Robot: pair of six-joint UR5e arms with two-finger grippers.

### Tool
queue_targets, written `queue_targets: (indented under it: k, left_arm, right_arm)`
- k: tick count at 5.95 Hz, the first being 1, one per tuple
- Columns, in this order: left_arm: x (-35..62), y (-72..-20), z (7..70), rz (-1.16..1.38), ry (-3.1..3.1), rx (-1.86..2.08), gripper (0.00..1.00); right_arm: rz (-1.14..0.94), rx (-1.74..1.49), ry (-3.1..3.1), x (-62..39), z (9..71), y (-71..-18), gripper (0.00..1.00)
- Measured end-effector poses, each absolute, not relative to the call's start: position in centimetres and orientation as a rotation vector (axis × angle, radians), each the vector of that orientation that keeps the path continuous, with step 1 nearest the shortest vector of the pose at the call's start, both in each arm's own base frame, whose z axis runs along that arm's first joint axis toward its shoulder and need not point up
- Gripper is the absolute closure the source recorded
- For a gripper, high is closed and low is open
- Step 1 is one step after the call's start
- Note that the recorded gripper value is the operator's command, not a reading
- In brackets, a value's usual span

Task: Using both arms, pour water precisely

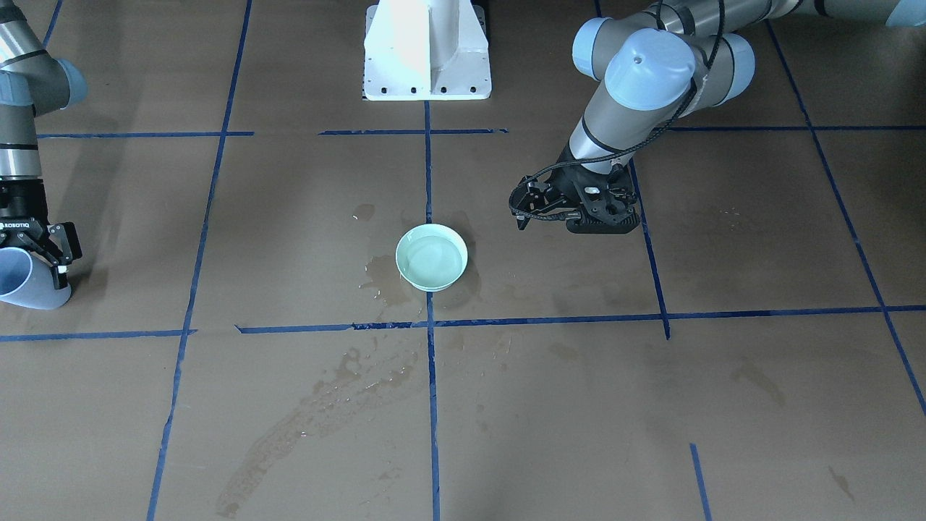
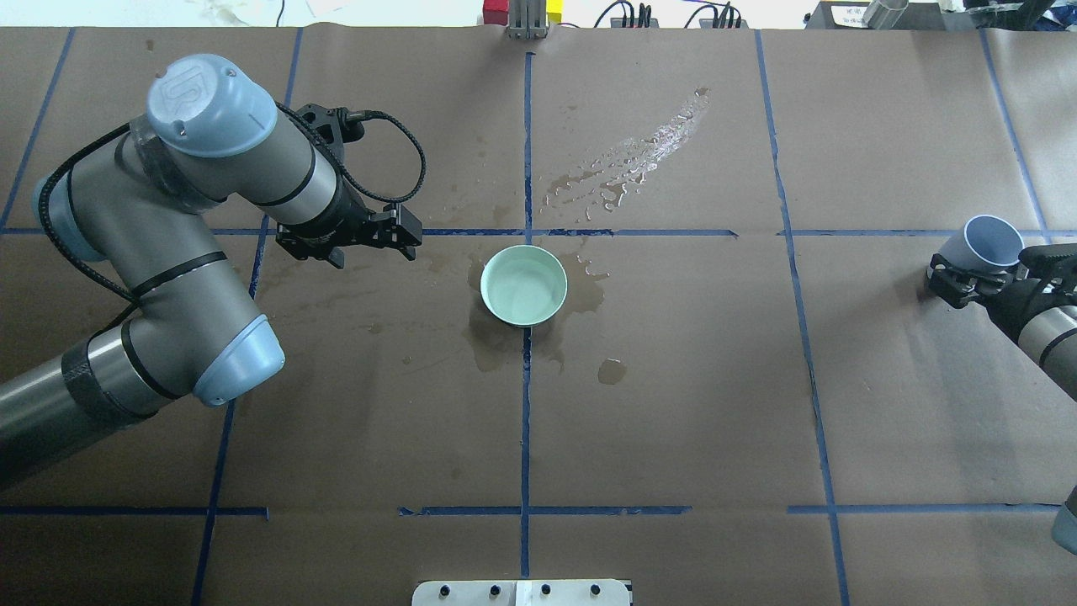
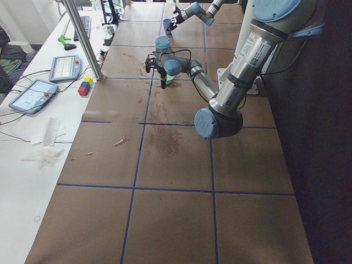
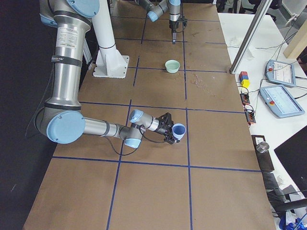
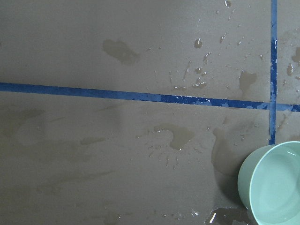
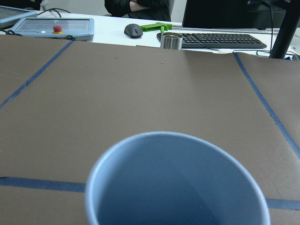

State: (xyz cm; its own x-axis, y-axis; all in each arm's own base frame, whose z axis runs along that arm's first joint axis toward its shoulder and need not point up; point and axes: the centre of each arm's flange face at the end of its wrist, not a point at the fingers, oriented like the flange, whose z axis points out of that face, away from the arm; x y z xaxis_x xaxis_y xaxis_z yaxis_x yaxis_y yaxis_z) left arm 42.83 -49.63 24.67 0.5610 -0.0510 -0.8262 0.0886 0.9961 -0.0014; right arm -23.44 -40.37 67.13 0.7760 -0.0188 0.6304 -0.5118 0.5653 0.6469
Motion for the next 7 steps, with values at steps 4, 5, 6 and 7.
queue_targets:
  k: [4,5,6,7]
  left_arm:
    - [42.9,-49.6,24.7,-0.081,0.972,0.042,0.0]
    - [42.8,-49.6,24.6,-0.081,0.973,0.042,0.0]
    - [42.8,-49.6,24.5,-0.081,0.975,0.044,0.0]
    - [42.7,-49.5,24.3,-0.081,0.978,0.046,0.0]
  right_arm:
    - [0.329,0.949,-0.641,-23.6,66.7,-41.2,0.96]
    - [0.326,0.957,-0.637,-23.3,66.4,-41.4,0.96]
    - [0.293,0.98,-0.618,-22.7,65.8,-41.7,0.96]
    - [0.245,1.015,-0.612,-22.3,64.1,-41.8,0.95]
